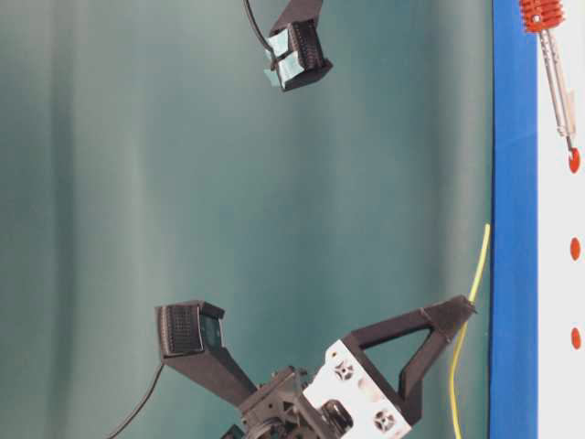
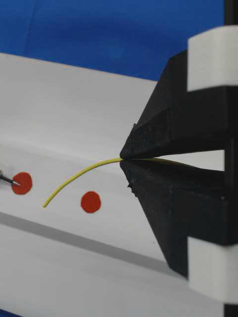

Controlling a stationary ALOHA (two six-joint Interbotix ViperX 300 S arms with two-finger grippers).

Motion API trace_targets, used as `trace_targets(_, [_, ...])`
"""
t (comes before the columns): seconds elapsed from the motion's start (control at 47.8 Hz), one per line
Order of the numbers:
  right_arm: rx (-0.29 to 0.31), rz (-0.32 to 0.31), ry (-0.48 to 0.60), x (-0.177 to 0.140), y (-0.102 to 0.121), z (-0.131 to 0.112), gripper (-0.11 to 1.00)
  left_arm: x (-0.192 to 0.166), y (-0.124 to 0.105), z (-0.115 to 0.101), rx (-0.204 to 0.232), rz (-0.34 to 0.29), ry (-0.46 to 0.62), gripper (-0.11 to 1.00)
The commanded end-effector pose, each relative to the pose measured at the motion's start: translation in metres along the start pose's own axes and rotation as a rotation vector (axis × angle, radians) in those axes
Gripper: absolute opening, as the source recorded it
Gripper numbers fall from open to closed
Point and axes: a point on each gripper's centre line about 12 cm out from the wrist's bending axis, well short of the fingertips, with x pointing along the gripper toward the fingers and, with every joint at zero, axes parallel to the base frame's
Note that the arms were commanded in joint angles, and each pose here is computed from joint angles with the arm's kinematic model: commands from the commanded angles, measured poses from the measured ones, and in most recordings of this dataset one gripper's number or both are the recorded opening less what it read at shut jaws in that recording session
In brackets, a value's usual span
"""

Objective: Touch the tip of the soldering iron to the tip of the solder at the mark.
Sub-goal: 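Withdraw the wire left and the iron right from the strip, then lower the wire and iron back onto the table and release them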

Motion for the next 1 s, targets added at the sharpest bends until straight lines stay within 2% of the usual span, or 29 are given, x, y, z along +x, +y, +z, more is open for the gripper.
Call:
trace_targets(0.0, [-0.001, 0.004, -0.046, -0.009, 0.001, 0.01, 0.06, -0.008, -0.001, 0.01, 0.001, -0.004, -0.041, 0.03])
trace_targets(0.188, [0.004, 0.011, -0.112, -0.03, 0.0, 0.01, 0.06, -0.009, 0.0, 0.008, 0.002, -0.003, -0.04, 0.03])
trace_targets(0.356, [0.012, 0.018, -0.172, -0.05, -0.004, -0.004, 0.06, -0.01, 0.0, 0.006, 0.001, -0.003, -0.038, 0.03])
trace_targets(0.565, [0.066, 0.026, -0.202, -0.058, -0.006, -0.02, 0.06, -0.012, 0.0, 0.003, 0.001, -0.003, -0.04, 0.03])
trace_targets(0.732, [0.078, 0.028, -0.202, -0.058, -0.006, -0.02, 0.06, -0.012, -0.001, 0.004, -0.002, -0.007, -0.047, 0.03])
trace_targets(0.837, [0.074, 0.041, -0.208, -0.058, -0.002, -0.019, 0.06, -0.012, -0.008, 0.003, 0.005, -0.023, -0.043, 0.03])
trace_targets(0.983, [0.038, 0.119, -0.242, -0.063, 0.026, -0.019, 0.06, -0.016, -0.033, -0.006, 0.038, -0.081, -0.034, 0.03])
